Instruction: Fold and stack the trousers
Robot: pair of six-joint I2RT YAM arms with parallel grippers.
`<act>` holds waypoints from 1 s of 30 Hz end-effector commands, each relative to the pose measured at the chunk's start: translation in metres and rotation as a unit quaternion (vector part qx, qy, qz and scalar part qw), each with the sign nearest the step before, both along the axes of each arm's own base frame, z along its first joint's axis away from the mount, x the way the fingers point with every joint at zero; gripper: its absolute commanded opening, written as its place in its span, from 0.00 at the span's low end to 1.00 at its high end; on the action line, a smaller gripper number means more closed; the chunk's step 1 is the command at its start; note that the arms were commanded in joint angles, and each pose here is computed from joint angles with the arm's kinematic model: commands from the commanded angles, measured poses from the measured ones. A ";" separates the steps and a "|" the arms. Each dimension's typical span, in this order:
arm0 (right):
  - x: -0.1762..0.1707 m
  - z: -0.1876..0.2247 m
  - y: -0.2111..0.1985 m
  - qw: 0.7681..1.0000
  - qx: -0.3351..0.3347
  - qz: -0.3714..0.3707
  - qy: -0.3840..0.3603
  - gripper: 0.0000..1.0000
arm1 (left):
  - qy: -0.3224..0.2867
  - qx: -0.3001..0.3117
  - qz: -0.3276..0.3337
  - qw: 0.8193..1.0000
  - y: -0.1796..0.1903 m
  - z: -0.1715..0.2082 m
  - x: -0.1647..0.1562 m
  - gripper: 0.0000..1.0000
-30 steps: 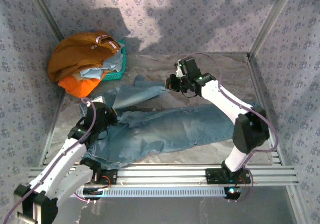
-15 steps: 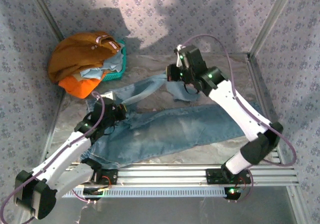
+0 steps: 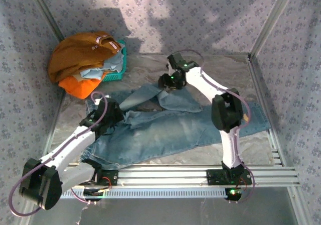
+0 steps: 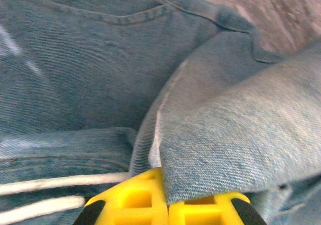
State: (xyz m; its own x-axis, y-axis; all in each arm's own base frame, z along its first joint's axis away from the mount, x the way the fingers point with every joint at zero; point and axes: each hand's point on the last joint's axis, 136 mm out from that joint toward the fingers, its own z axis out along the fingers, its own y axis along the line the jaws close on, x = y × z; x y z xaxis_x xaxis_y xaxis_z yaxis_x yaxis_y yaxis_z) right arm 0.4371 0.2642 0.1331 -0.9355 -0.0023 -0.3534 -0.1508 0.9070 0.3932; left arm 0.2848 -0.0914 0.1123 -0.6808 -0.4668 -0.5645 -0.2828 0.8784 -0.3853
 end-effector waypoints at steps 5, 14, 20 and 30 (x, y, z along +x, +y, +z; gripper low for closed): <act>-0.009 -0.021 -0.117 0.993 -0.036 -0.114 0.025 0.62 | 0.033 0.011 0.054 0.998 0.024 -0.015 -0.006 0.00; -0.054 -0.084 -0.112 0.993 -0.010 -0.074 0.095 0.57 | 0.038 0.000 0.039 0.999 0.015 -0.019 -0.001 0.00; -0.059 -0.085 -0.117 0.993 -0.042 -0.076 0.078 0.00 | 0.041 -0.004 0.034 0.999 0.011 -0.017 0.002 0.00; -0.005 0.003 -0.197 0.969 -0.139 -0.201 -0.036 0.00 | 0.033 -0.024 0.010 0.999 -0.005 -0.006 0.018 0.00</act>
